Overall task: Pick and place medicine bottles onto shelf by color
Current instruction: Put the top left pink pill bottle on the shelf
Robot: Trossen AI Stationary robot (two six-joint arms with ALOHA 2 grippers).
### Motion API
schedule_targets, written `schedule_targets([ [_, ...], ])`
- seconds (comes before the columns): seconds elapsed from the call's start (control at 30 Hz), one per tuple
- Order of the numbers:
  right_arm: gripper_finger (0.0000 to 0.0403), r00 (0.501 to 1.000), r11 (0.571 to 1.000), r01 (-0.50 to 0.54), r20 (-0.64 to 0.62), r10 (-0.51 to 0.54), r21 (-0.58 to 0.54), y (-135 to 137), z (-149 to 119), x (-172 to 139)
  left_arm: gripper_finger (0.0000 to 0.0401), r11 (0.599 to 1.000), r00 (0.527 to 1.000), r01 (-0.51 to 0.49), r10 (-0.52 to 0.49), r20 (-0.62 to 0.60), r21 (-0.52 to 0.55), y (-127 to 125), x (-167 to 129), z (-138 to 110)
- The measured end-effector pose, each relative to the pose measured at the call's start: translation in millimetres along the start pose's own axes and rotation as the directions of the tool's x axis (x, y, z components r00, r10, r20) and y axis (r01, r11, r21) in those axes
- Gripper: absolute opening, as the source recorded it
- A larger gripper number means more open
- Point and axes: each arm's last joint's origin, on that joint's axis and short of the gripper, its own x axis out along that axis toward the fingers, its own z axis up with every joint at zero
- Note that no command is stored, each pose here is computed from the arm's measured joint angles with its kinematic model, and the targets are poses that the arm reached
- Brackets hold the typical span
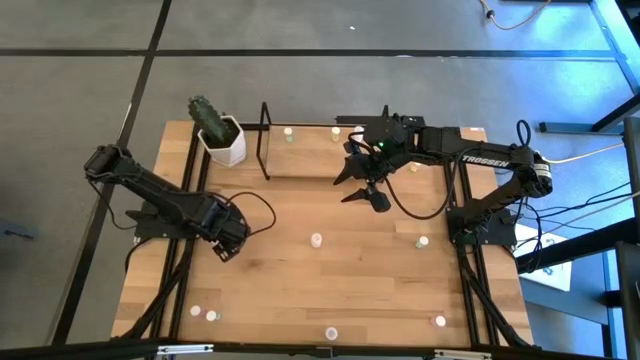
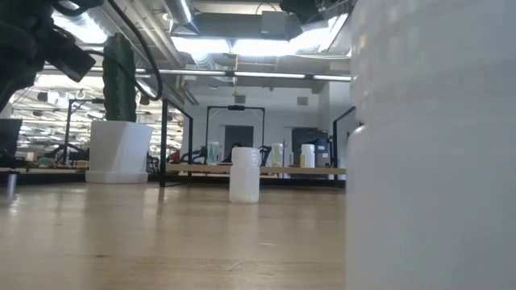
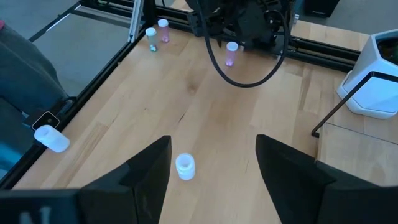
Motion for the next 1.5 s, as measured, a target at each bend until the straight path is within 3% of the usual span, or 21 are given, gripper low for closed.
schedule_targets([
  [0.27,0.0236,1.0,1.0,0.0,0.0,0.0,0.0,0.0,0.0,0.0,0.0249,0.998,0.998,-0.051,0.051,-0.029,-0.027,5.5,18.7,-6.6],
  [0.8,0.0236,1.0,1.0,0.0,0.0,0.0,0.0,0.0,0.0,0.0,0.0243,1.0,1.0,0.003,-0.003,0.006,-0.018,3.7,38.6,-4.8],
  [1.5,0.0236,1.0,1.0,0.0,0.0,0.0,0.0,-0.2,-0.1,0.1,0.0092,1.0,1.0,0.016,-0.016,0.0,-0.012,2.8,38.4,-4.7],
])
